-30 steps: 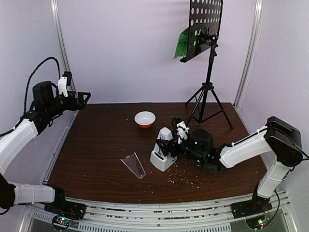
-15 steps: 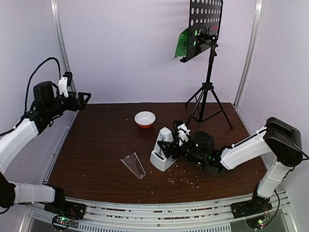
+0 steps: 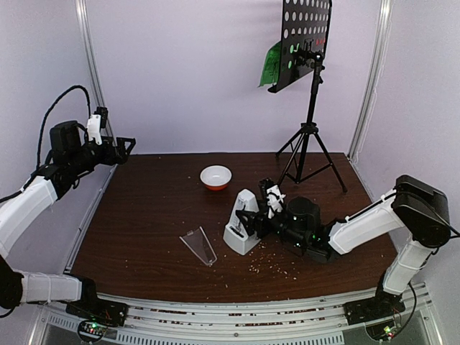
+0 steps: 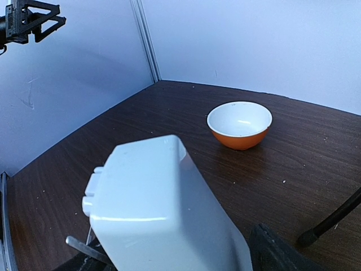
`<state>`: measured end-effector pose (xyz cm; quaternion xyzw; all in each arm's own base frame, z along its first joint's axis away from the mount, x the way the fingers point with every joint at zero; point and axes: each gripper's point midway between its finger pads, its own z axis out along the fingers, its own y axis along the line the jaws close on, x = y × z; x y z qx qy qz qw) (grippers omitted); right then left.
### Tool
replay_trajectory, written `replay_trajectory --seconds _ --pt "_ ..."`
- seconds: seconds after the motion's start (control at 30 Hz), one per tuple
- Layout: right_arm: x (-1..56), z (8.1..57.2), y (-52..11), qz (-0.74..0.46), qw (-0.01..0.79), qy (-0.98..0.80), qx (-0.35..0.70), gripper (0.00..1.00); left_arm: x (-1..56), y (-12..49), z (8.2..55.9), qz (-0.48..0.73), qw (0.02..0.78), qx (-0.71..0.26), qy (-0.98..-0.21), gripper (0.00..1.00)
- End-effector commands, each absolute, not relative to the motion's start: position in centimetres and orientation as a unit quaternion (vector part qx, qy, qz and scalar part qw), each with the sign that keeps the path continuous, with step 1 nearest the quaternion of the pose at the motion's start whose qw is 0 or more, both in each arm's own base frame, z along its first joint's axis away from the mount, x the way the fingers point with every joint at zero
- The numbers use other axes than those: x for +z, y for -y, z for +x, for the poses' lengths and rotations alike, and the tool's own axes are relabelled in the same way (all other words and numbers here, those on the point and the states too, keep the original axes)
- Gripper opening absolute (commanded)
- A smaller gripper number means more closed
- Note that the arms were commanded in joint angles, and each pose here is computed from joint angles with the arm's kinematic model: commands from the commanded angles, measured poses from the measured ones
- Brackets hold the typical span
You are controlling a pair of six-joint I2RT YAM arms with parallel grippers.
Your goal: Pack up the instrument practice props
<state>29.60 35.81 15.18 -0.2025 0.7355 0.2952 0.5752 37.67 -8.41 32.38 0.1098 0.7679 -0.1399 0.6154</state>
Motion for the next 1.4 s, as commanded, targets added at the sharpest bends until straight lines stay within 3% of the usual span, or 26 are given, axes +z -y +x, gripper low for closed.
replay_trajectory --seconds 0.0,1.37 --pt "15.1 29.8 -35.5 -0.184 0.583 -0.735 0.295 0.78 32.5 8.7 37.8 0.117 0.622 -0.144 -0.761 0.98" --pt "14.5 31.4 -35.8 -0.15 0.561 -0.752 0.313 0.76 32.4 8.9 37.9 0.119 0.621 -0.147 -0.761 0.98"
